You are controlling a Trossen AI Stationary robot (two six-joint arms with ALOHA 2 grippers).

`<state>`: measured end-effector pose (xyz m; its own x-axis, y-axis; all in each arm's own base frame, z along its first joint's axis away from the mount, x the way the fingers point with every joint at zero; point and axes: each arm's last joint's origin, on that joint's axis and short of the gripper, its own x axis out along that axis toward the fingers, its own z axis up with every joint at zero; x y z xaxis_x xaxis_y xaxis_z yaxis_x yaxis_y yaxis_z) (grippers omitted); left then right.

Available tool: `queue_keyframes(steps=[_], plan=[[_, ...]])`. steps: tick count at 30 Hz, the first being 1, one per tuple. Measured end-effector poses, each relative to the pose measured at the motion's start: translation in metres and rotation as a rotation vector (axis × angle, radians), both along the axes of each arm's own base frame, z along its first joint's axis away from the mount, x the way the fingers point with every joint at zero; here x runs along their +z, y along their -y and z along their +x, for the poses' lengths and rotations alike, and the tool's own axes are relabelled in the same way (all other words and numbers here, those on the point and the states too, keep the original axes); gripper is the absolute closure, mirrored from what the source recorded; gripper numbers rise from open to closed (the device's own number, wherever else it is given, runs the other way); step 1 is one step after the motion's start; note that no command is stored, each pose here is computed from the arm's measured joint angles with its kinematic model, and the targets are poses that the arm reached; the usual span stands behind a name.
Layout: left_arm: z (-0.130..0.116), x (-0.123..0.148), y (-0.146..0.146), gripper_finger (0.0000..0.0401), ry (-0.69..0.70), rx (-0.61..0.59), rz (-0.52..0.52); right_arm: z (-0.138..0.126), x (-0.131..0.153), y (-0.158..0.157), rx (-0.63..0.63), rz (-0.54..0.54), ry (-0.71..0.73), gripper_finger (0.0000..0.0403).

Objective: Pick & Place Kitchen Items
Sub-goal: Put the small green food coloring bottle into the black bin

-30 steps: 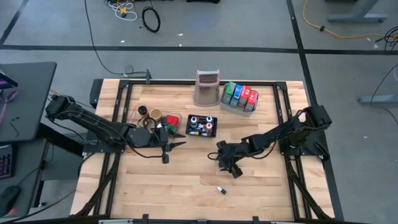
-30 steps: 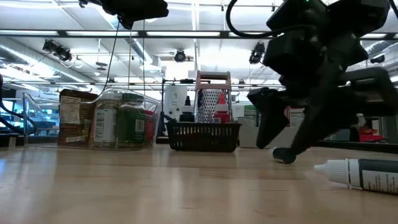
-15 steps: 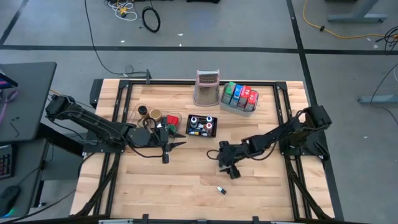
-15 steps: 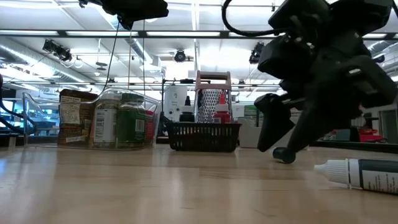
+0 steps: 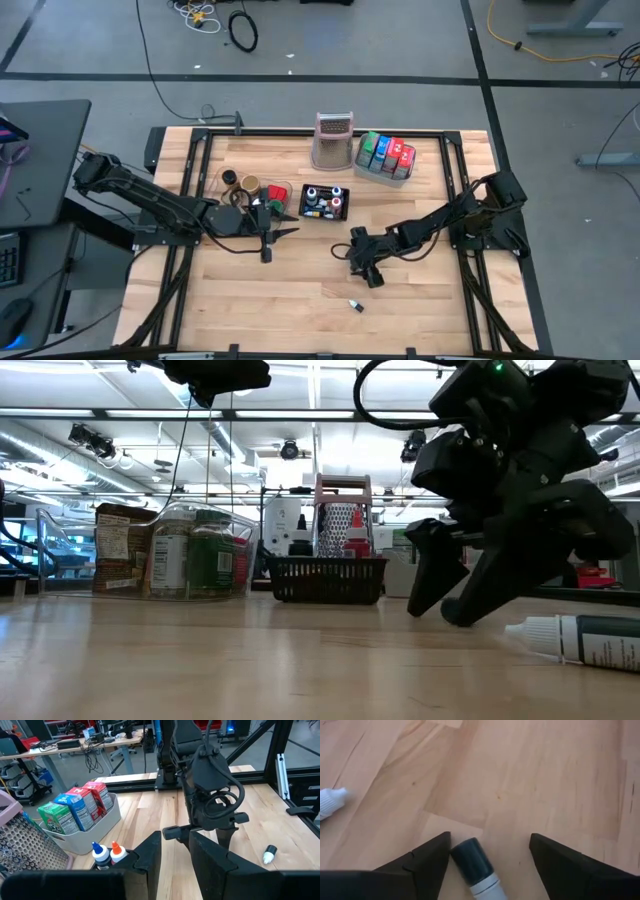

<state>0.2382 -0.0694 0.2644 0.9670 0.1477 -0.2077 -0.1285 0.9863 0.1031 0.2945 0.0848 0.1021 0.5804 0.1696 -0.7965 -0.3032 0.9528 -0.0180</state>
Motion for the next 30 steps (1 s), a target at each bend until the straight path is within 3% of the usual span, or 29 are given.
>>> queue_keyframes(steps=[5, 19, 23, 30], plan=[[0.0, 0.0, 0.0, 0.0291, 0.0, 0.0, 0.0, -0.001, -0.001, 0.001, -0.001, 0.0, -0.021, 0.0152], [0.0, 0.0, 0.0, 0.0291, 0.0, 0.0, 0.0, 0.004, 0.001, 0.005, -0.019, 0.053, 0.027, 0.0321], [0.0, 0.0, 0.0, 0.0291, 0.0, 0.0, 0.0, 0.011, 0.004, 0.008, -0.02, 0.074, 0.117, 0.0327], [0.0, 0.0, 0.0, 0.0291, 0.0, 0.005, -0.002, 0.03, 0.026, 0.018, -0.044, 0.051, 0.401, 0.0309]])
